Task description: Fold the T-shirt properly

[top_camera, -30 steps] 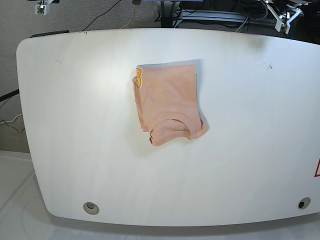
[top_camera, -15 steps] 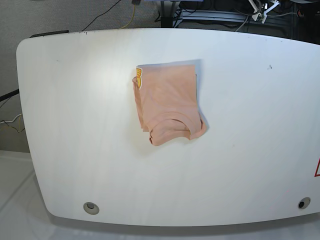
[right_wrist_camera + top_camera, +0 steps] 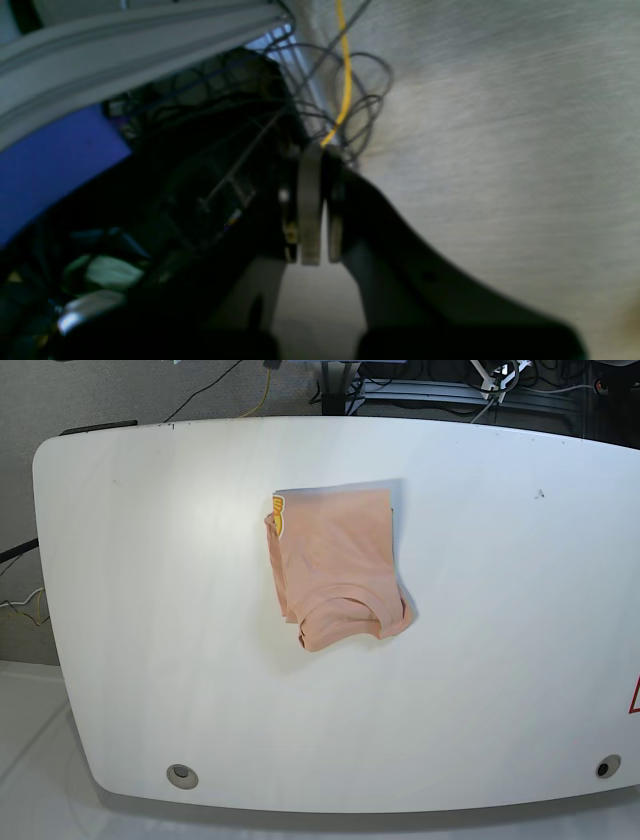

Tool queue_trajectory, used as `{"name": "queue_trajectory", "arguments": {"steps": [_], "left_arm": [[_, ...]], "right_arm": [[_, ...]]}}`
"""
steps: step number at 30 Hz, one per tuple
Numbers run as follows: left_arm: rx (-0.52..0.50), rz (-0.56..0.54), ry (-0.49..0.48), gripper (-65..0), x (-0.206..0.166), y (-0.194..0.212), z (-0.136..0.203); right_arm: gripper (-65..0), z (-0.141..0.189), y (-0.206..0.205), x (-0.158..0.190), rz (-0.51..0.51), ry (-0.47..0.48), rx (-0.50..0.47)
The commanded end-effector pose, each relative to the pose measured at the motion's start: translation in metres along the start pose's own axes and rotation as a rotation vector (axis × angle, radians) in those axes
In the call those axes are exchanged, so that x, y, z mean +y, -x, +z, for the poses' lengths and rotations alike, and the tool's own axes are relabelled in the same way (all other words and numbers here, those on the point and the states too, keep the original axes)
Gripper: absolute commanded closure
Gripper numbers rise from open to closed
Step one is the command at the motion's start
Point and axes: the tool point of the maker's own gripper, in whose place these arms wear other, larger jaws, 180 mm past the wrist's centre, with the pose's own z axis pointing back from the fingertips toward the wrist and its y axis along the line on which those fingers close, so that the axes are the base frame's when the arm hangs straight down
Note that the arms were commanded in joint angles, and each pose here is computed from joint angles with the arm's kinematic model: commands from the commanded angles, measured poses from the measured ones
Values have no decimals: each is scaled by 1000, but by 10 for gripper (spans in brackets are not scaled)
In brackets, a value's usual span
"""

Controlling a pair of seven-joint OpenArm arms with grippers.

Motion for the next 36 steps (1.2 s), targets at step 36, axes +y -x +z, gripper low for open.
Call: {"name": "queue_trajectory", "arguments": {"steps": [36], "left_arm": [[36,-145,-58,-6,-43,-2,-58]], "right_arm": [[-1,-63,6,74,255,38,147]]}}
